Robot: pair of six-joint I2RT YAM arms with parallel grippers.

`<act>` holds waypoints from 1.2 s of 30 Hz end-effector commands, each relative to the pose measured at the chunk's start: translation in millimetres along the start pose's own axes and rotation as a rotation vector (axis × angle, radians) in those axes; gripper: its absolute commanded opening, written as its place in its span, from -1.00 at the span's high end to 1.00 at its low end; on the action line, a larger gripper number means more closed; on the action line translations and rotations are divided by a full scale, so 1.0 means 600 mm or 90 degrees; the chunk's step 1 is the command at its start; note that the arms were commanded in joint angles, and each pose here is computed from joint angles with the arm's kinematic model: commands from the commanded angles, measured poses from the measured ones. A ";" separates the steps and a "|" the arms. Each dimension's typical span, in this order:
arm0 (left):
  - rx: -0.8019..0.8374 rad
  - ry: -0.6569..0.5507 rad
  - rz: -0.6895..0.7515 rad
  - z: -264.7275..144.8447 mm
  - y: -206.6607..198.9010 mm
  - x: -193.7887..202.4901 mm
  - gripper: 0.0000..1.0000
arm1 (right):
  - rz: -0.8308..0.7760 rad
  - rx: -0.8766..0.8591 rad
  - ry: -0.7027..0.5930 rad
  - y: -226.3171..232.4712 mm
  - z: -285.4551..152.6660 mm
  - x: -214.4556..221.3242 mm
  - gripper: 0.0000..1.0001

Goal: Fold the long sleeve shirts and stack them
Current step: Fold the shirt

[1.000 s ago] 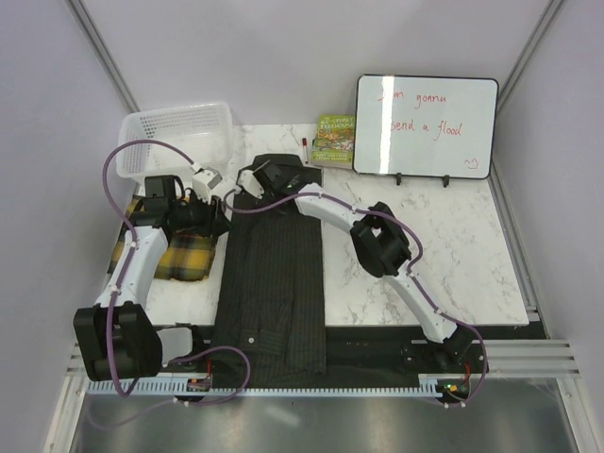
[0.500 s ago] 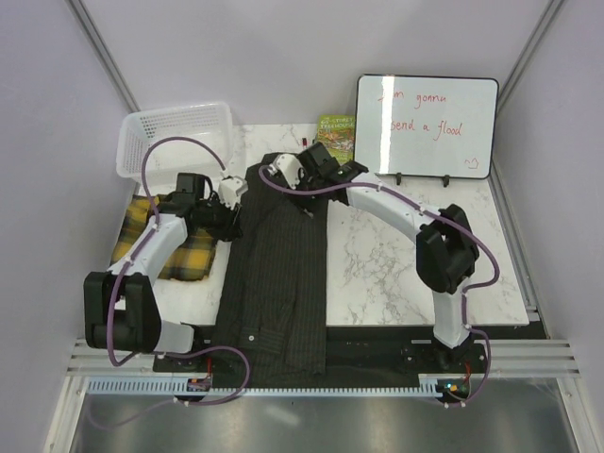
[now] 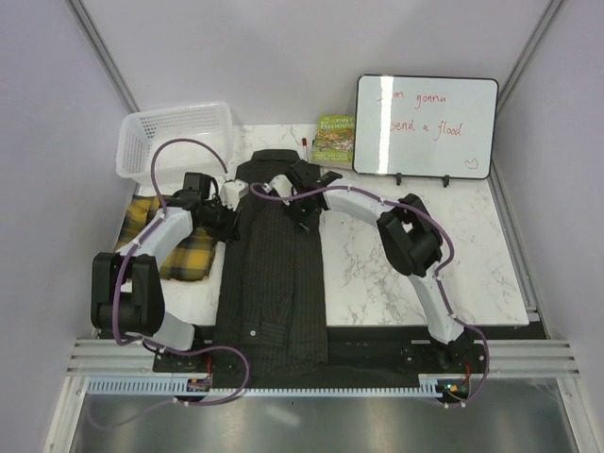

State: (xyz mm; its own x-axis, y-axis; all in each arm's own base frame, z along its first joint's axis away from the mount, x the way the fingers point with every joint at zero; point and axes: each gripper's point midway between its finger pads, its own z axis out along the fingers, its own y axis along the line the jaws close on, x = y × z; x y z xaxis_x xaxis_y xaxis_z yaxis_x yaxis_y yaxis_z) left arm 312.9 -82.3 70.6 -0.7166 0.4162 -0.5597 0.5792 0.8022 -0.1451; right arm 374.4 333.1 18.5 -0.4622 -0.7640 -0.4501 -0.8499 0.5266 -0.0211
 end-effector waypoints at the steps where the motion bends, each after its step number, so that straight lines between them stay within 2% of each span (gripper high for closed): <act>1: -0.024 -0.016 -0.017 -0.011 0.014 -0.024 0.38 | -0.026 0.006 0.048 0.000 0.086 0.015 0.28; 5: -0.037 -0.015 -0.014 -0.012 0.025 -0.028 0.38 | -0.036 0.020 0.028 -0.002 0.086 -0.024 0.28; 12: -0.045 -0.017 -0.036 -0.005 0.055 -0.045 0.36 | 0.024 0.064 0.059 -0.063 0.073 0.020 0.36; 16: -0.022 -0.009 -0.068 0.025 0.062 -0.060 0.34 | 0.039 0.076 0.059 -0.093 0.069 0.039 0.36; 23: -0.012 0.000 -0.097 0.067 0.079 -0.098 0.33 | 0.045 0.097 0.039 -0.118 0.088 0.014 0.36; 31: -0.028 0.051 -0.101 0.137 0.111 -0.108 0.36 | 0.097 0.105 0.030 -0.149 0.091 0.028 0.34; 36: -0.044 0.029 -0.108 0.152 0.132 -0.148 0.39 | 0.097 0.115 0.009 -0.164 0.087 0.014 0.25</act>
State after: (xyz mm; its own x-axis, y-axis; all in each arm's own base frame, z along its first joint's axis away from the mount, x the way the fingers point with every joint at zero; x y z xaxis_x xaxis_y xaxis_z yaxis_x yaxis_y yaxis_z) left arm 431.0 -91.0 23.5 -0.8239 0.3345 -0.4576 0.4586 0.8678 -0.1914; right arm 473.4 331.0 23.7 -0.4967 -0.6499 -0.5752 -0.7422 0.6616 -0.1066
